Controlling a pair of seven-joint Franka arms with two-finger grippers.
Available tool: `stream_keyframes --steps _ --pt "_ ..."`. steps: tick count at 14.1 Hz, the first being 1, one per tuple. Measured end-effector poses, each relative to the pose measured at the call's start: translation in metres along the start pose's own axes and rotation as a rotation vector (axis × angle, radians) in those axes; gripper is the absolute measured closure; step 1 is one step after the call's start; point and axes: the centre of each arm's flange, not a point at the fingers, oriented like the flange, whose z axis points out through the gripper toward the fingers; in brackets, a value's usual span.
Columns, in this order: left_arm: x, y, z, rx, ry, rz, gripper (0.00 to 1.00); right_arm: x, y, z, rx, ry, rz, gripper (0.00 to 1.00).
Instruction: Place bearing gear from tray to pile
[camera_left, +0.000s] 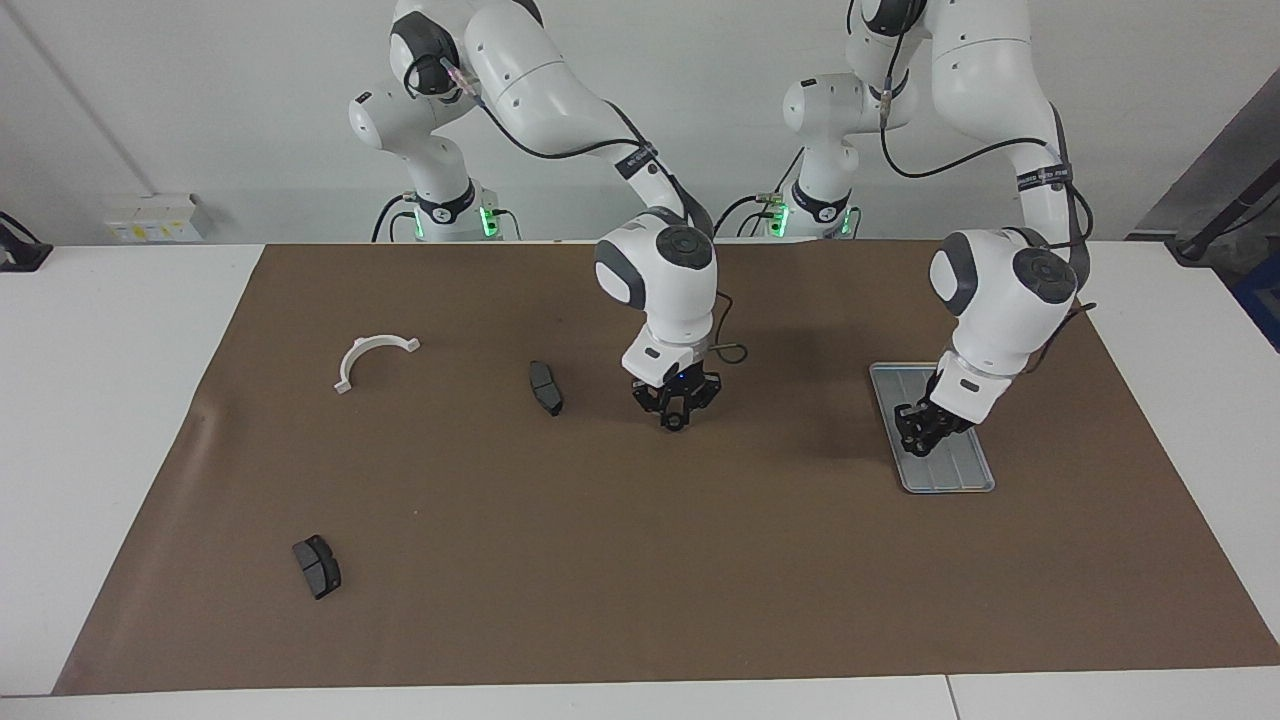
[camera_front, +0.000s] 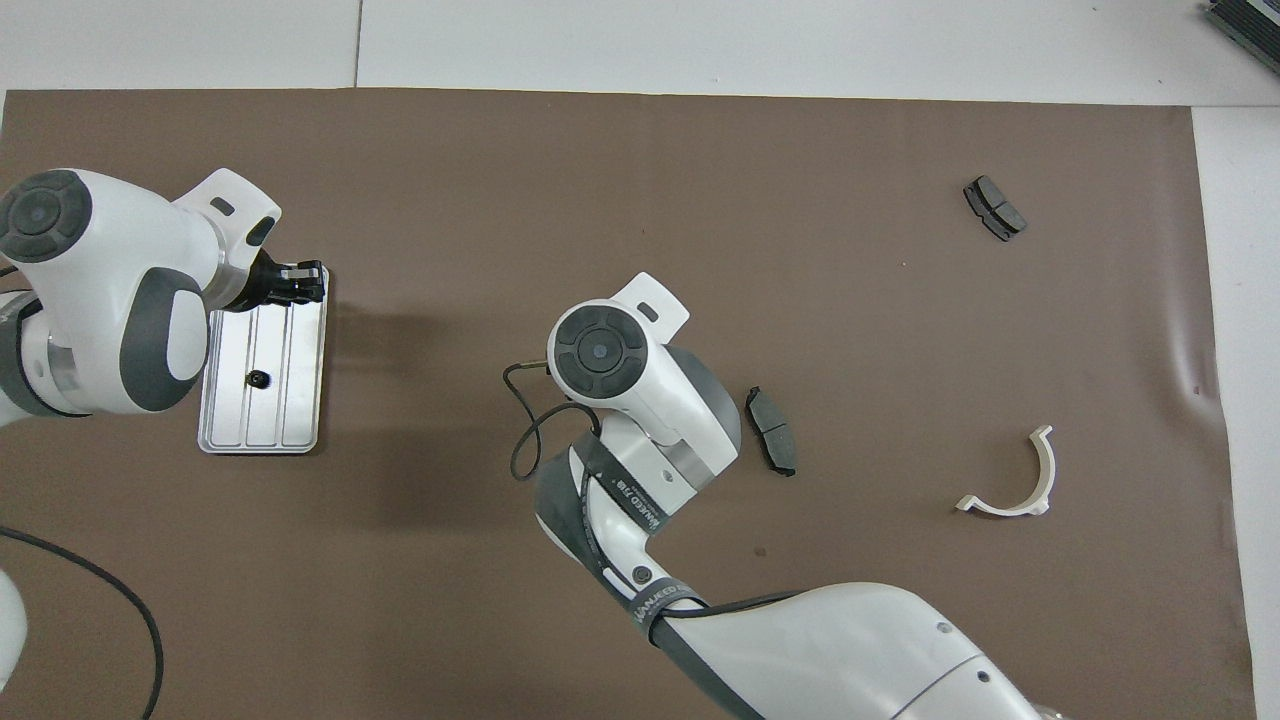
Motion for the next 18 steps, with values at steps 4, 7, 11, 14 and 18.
stream_keyframes --steps 4,7,11,14,18 --pt "-0.034 0.115 0.001 -0.020 -0.011 -0.109 0.65 0.062 0.127 -0.065 -0.028 -0.016 -0.019 0.65" --pt "-0.084 0.212 0.001 -0.035 -0.024 -0.120 0.65 0.092 0.226 -0.059 -0.048 -0.036 -0.042 0.65" --pt "-0.141 0.288 0.001 -0.046 -0.038 -0.042 0.65 0.115 0.343 -0.031 -0.054 -0.022 -0.028 0.65" --pt "-0.158 0.311 0.013 -0.062 -0.030 -0.001 0.65 0.122 0.391 0.001 0.022 -0.010 0.045 0.65" --pt "-0.157 0.315 0.026 -0.074 -0.021 0.001 0.62 0.117 0.403 0.032 0.031 -0.049 0.016 0.65"
